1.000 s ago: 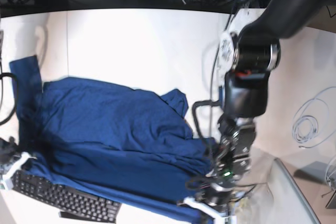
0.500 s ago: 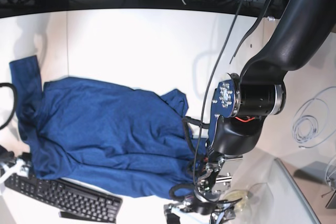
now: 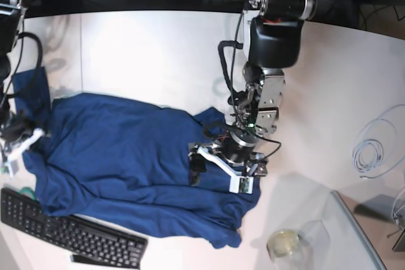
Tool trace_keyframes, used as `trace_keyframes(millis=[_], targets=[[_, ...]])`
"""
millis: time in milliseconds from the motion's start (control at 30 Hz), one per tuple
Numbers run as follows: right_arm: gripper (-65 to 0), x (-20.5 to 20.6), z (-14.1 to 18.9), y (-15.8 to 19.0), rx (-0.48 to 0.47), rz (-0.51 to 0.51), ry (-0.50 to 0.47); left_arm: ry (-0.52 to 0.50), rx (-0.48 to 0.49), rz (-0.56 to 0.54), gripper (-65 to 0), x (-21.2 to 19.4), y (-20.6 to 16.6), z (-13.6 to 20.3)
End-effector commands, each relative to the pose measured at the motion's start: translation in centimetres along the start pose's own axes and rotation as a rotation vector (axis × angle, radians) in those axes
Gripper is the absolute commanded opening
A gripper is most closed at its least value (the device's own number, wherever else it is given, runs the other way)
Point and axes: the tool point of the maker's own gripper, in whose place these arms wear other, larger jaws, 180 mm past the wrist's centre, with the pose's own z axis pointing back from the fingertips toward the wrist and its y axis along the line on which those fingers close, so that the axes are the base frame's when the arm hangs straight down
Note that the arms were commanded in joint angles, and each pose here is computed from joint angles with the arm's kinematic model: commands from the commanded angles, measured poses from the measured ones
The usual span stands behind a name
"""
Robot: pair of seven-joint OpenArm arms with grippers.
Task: Layout the t-shirt on the table in an organized manner, then fold the t-shirt properly
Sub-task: 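Grasp the shirt shoulder edge with the left gripper and pull it taut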
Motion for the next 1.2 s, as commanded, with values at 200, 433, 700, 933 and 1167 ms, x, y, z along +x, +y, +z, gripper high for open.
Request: trace_keyframes(millis=[200,433,700,933,1167], targets=[[-65.0,-0.1,0.2,0.4,0.007,-0.012,-0.030,-0.019,-0.178,-0.086,-8.2,0.4,-6.1,-0.1],[-65.0,-1.3,0.2,0.5,0.009,-0.014,-0.011,-0.005,-0.059,-0.078,-65.0,-0.4,-4.1,-0.1],[-65.0,-2.0,-1.1,1.4,0.030,-0.056,-0.034,0.026,-0.046,-0.062,-65.0,-2.5,-3.7,-2.1],[-65.0,-6.5,-2.2,2.2,0.047,-0.111,0.068,0.130,0.044,-0.084,-65.0,-8.2,-0.4,0.1],[-65.0,-11.2,-0.4,2.6,0.043,-0.082,0.127,0.136,0.102,-0.150,-65.0,-9.1,3.1,6.9]])
